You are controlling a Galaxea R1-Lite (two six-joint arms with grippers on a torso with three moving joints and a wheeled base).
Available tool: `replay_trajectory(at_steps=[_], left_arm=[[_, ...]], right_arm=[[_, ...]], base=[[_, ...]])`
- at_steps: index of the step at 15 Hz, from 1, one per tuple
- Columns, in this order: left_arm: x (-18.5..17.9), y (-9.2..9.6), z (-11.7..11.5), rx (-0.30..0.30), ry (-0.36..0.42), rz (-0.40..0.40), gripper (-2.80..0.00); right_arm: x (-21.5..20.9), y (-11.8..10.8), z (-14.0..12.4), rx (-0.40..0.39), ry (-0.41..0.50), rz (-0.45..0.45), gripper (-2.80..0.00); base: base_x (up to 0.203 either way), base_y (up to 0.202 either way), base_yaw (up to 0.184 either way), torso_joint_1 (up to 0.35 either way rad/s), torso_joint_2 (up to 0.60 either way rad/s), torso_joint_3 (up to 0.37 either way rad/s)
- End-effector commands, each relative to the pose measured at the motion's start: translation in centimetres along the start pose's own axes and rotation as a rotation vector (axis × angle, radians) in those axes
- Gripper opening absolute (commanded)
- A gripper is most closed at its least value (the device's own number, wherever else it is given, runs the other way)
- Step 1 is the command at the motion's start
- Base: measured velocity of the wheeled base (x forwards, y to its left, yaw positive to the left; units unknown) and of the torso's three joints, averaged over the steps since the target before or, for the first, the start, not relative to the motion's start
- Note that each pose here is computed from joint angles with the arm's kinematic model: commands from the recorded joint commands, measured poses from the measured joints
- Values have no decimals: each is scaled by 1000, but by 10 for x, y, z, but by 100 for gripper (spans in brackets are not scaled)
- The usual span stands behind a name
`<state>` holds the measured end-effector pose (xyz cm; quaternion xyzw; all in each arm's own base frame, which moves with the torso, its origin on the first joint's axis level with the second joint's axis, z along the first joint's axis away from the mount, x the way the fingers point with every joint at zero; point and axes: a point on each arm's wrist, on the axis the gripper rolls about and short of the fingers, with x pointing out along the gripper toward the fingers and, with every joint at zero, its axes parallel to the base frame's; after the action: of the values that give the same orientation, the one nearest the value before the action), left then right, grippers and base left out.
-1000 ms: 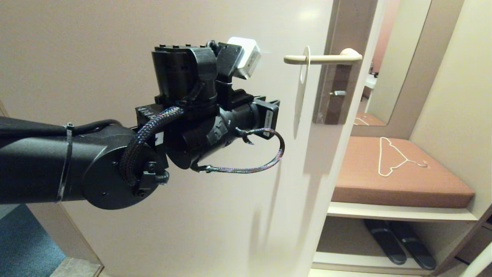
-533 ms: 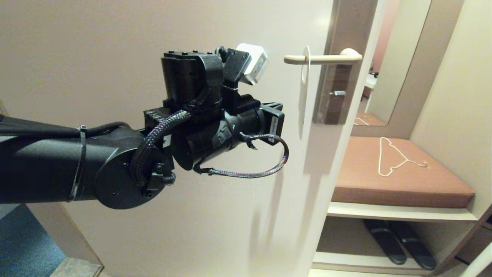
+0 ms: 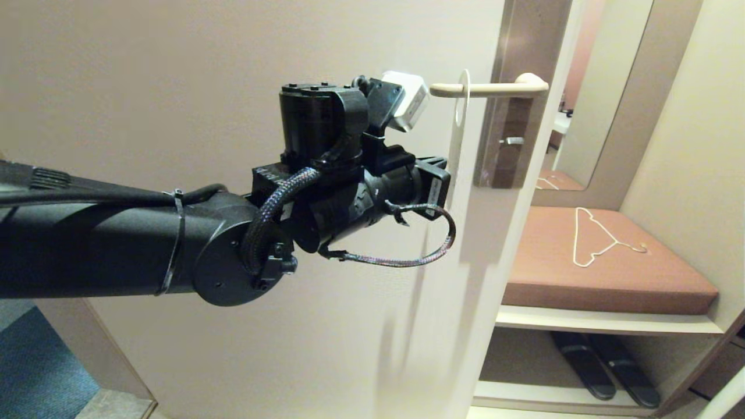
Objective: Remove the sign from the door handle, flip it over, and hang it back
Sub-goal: Hang the sign back with the other side facing out
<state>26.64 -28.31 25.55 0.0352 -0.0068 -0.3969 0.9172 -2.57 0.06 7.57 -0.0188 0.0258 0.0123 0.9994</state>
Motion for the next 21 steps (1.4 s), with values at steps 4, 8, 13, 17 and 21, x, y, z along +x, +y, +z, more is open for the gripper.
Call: replay_trajectory(at_steps=[4,8,13,17,21], left_arm=[[8,-11,-5,3,5,-30,-280],[20,-12,1,3,-27,-33,-280],[30,-19,-6,4,-17,-75,-280],[37,-21,-11,4,-12,-79,-280],[43,-21,-10,4,-21,-78,-280]], right_arm=[[0,0,0,0,2,1,-280],[0,0,0,-1,2,1,-280],[0,0,0,0,2,1,-280],[0,0,0,-1,2,1,-280],[0,0,0,-1,3,1,-280]], base=[[0,0,0,0,0,0],[0,0,0,0,0,0],[0,0,0,0,0,0],[0,0,0,0,0,0],[0,0,0,0,0,0]])
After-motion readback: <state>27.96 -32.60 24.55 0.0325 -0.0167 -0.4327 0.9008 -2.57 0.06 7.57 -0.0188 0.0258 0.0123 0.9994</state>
